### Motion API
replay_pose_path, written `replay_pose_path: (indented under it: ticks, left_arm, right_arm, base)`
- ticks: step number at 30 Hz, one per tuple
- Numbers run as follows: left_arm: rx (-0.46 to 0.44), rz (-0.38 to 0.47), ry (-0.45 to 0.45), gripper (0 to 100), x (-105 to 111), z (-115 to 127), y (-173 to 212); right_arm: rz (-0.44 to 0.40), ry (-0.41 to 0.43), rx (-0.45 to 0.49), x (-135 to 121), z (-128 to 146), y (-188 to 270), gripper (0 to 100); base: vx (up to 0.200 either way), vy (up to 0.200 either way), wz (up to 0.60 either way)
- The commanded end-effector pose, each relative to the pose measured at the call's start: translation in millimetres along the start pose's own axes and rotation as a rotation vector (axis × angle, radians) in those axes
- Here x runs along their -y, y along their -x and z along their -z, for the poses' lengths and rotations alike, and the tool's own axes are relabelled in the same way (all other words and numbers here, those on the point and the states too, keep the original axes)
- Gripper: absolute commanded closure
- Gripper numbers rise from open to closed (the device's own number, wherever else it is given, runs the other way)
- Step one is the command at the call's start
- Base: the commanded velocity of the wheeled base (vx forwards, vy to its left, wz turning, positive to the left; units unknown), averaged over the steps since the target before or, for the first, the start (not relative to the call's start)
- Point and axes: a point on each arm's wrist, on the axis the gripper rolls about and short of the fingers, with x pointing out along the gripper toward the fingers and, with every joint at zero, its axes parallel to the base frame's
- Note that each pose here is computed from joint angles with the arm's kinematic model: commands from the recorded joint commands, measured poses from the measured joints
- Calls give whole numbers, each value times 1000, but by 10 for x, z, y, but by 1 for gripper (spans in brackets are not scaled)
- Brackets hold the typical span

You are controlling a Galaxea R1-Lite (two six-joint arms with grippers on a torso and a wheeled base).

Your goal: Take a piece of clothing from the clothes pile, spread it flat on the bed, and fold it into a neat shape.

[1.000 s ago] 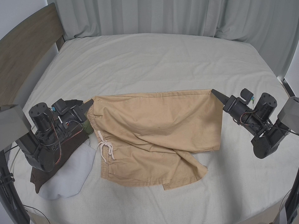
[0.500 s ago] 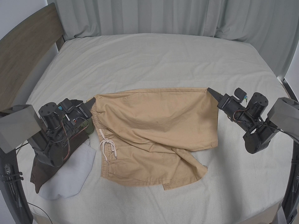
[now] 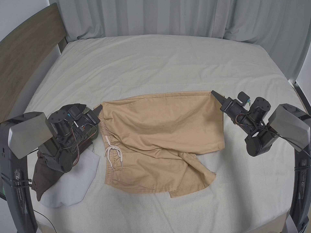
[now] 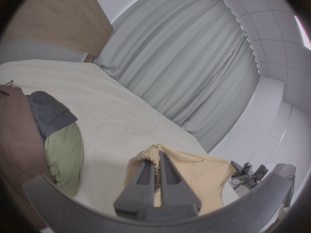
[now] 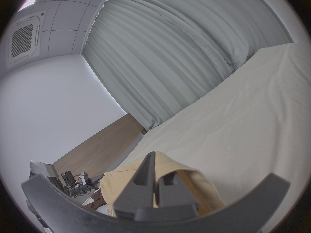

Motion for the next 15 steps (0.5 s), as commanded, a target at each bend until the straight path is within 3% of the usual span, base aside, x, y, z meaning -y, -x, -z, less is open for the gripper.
replay_pose_path:
  ticks: [1, 15]
  left_arm:
    - [3, 1, 11, 100, -35, 34, -43]
    - [25, -1, 24, 100, -60, 27, -102]
  right_arm:
    - [0, -7, 6, 125, 85, -68, 100]
    - [-18, 0, 27, 241, 150, -182, 100]
  base:
    - [0, 0, 0]
    - [0, 0, 0]
